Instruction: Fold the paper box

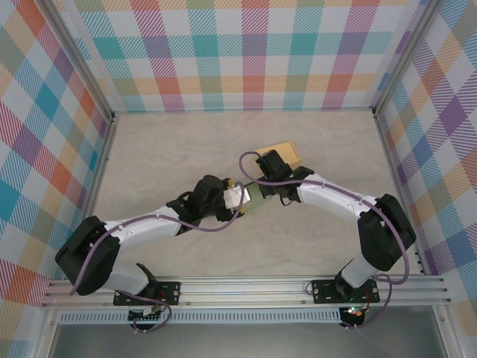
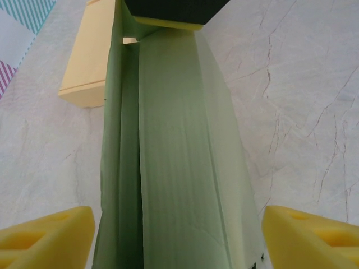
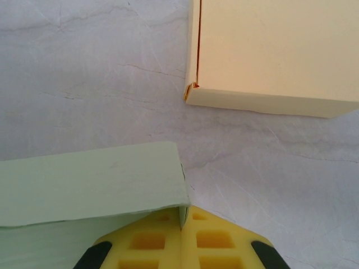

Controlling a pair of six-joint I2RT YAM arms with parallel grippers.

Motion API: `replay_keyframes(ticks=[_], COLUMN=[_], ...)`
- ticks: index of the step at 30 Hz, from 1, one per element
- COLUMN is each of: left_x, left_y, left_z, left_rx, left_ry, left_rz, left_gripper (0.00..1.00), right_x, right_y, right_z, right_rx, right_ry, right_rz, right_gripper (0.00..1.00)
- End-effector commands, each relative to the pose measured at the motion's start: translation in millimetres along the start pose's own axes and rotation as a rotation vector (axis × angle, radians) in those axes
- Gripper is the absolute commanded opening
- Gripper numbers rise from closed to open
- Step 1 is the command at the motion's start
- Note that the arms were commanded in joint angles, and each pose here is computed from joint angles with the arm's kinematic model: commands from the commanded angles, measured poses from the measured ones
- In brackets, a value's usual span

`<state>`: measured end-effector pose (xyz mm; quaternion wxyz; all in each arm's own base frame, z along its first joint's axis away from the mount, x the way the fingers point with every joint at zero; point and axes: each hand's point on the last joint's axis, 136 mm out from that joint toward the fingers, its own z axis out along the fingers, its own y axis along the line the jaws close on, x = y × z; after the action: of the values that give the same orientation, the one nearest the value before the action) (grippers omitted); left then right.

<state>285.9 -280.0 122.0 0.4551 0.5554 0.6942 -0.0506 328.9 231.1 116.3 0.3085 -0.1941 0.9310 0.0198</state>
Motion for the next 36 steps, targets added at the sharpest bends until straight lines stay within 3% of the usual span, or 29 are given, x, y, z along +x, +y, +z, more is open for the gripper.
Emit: replay_keyframes(ticks=[1,13,17,21,27,36], left_x=[-19.3,-10.3,-4.5,-2.1,1.2,4.6], left_y=[11.5,11.7,7.7,6.5,5.4,2.2], left_z=[2.1,8.6,13.5,17.0,19.2,19.9], left_rx=[-0.031,-0.031,-0.01,-0.006,-0.003,0.014], left_ry=[-0.042,0.035,0.063,0.075,0.089,0.104], left_rz=[-0.001,-0.01,-0.027,-0.029,-0.026,-0.022], left_gripper=[0.76,0.44,0.42,0.42,0.42,0.43], right_x=[51.1,47.9,43.5,36.0,22.9,0.2], right_y=[10.6,13.8,13.7,12.4,3.9,-18.7], right_z=[8.7,3.6,-4.7,-18.8,-40.8,-58.0], right_rx=[-0.048,-0.072,-0.083,-0.098,-0.113,-0.16], right_ry=[0.183,0.173,0.153,0.118,0.056,-0.007], right_rz=[-0.04,-0.019,-0.003,0.02,0.06,0.235], right_gripper=[0.07,0.08,0.12,0.25,0.37,0.43])
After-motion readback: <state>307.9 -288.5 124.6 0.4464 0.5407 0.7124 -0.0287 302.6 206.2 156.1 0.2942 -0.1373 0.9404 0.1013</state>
